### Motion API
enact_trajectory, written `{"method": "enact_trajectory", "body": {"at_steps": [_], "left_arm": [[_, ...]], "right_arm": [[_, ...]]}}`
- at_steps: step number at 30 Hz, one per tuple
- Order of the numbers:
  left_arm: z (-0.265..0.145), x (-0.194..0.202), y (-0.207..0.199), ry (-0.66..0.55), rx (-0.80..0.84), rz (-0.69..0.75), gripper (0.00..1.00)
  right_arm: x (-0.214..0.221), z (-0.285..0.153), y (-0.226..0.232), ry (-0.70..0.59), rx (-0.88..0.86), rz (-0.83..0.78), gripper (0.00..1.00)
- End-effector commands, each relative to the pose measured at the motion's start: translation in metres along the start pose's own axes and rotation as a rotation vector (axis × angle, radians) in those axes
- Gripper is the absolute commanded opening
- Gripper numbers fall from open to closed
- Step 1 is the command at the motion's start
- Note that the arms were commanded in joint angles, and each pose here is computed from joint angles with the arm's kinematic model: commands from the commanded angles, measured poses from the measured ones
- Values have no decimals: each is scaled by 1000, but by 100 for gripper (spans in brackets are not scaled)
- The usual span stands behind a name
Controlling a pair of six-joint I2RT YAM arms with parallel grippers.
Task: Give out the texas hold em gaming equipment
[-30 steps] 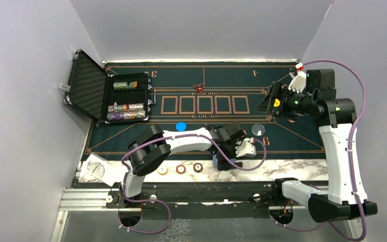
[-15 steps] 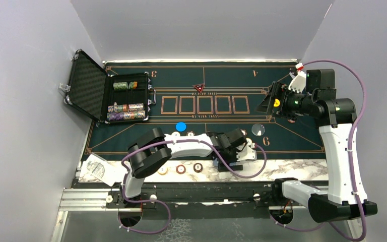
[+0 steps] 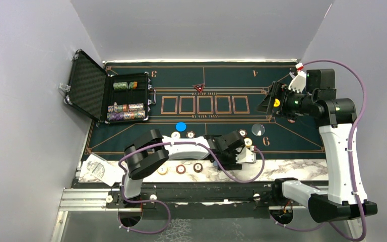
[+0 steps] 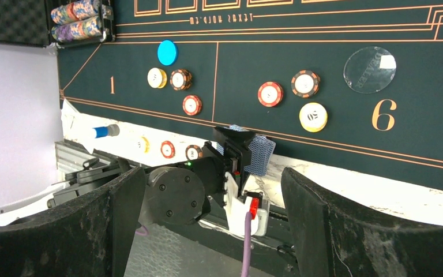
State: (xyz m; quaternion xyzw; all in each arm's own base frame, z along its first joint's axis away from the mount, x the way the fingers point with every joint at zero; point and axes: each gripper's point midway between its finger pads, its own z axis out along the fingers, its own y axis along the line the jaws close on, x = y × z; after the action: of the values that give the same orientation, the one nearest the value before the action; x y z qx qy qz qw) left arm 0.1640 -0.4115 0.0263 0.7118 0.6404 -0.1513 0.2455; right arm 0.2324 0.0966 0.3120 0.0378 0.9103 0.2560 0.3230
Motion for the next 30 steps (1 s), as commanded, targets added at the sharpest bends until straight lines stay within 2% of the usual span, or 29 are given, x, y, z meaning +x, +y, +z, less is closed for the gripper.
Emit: {"method": "enact_trajectory", "body": {"at_steps": [1,7,10,26,30], "left_arm": [[5,41,1,130,-29,36,36],[-3,24,7,89,-49,35,7],[-7,16,9,65,-52,29,0],[-28,-14,15,4,-56,-44,0],[-30,-12,15,7,-60,-50,0]], "right_arm": [[-4,-3,7,-27,-37,-38,88],[-3,-2,8,-25,-45,-37,88],[-3,-1,8,-25,-48,-34,88],[9,13,3,6,-56,39,88],[7,20,-10,21,16,80,89]]}}
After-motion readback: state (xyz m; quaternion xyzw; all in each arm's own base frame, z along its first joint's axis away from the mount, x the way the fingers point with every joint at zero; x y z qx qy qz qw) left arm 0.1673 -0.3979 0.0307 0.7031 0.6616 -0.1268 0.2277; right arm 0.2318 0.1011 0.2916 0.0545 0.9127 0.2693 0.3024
